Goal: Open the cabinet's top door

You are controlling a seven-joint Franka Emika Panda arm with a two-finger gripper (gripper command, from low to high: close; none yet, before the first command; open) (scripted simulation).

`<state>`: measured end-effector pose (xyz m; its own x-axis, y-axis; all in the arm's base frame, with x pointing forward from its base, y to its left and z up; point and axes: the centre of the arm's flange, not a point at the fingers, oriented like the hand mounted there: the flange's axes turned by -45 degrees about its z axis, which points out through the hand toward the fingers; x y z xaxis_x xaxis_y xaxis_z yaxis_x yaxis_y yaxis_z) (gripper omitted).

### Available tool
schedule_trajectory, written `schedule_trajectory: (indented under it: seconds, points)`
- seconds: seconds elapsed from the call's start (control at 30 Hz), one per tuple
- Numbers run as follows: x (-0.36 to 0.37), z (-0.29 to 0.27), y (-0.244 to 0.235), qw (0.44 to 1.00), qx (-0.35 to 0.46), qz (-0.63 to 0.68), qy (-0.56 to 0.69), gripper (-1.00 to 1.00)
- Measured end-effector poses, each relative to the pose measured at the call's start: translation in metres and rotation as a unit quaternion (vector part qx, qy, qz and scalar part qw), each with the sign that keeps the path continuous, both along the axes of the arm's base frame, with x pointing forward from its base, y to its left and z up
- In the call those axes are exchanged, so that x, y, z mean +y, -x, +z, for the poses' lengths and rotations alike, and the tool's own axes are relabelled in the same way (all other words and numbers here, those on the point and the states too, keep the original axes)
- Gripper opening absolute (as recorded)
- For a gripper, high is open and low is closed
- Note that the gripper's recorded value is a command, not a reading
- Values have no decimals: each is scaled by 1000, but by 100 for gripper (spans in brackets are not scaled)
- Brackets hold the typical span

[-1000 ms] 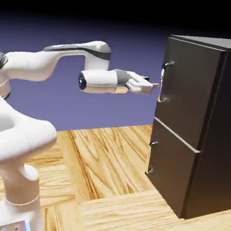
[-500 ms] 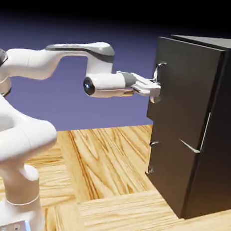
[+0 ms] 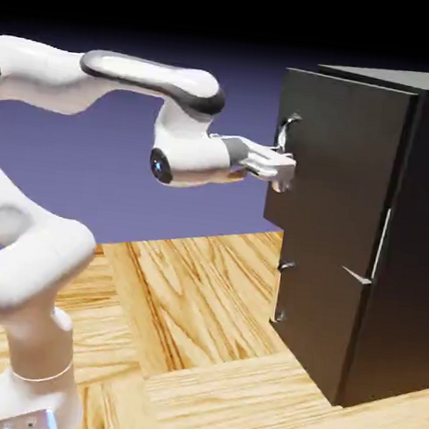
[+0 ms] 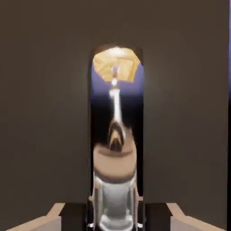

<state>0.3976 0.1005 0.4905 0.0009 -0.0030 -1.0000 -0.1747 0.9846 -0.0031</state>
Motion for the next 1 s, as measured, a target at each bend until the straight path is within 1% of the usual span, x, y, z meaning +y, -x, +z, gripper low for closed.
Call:
schedule_trajectory:
  seconds: [0.5, 1.0]
  points:
    - [-62, 0, 55, 990, 1, 143, 0, -100]
    - [-145, 0, 93, 955, 1, 296, -2, -100]
